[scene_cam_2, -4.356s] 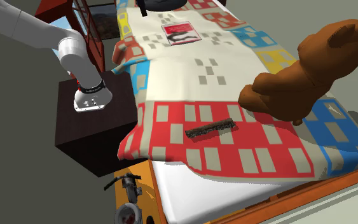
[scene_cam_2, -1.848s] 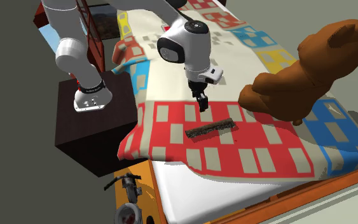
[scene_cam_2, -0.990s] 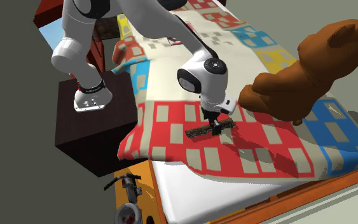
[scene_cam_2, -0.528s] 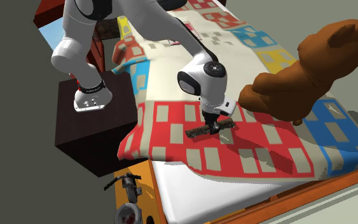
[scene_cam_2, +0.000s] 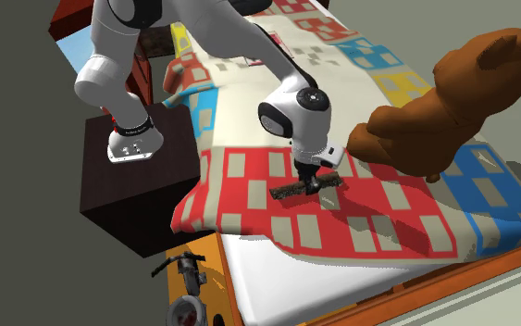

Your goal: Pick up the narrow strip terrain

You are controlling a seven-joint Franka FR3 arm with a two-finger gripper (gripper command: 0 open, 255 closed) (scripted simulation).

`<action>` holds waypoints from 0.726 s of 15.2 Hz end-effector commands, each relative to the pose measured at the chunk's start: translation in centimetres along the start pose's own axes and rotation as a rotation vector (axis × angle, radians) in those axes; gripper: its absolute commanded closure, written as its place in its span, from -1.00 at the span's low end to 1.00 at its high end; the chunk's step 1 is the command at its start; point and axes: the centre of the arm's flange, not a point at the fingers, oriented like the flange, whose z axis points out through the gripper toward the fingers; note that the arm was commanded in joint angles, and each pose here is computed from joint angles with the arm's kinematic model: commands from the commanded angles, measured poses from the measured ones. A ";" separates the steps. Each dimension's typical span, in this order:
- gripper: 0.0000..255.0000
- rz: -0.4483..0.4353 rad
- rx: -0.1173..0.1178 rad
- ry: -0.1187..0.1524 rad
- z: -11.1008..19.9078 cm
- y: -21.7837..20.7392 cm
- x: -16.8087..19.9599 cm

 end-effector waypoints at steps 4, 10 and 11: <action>1.00 0.000 0.000 -0.001 -2.5 0.1 0.2; 1.00 0.000 0.000 -0.001 -5.6 0.2 0.5; 1.00 0.000 0.000 -0.001 -6.2 0.3 0.6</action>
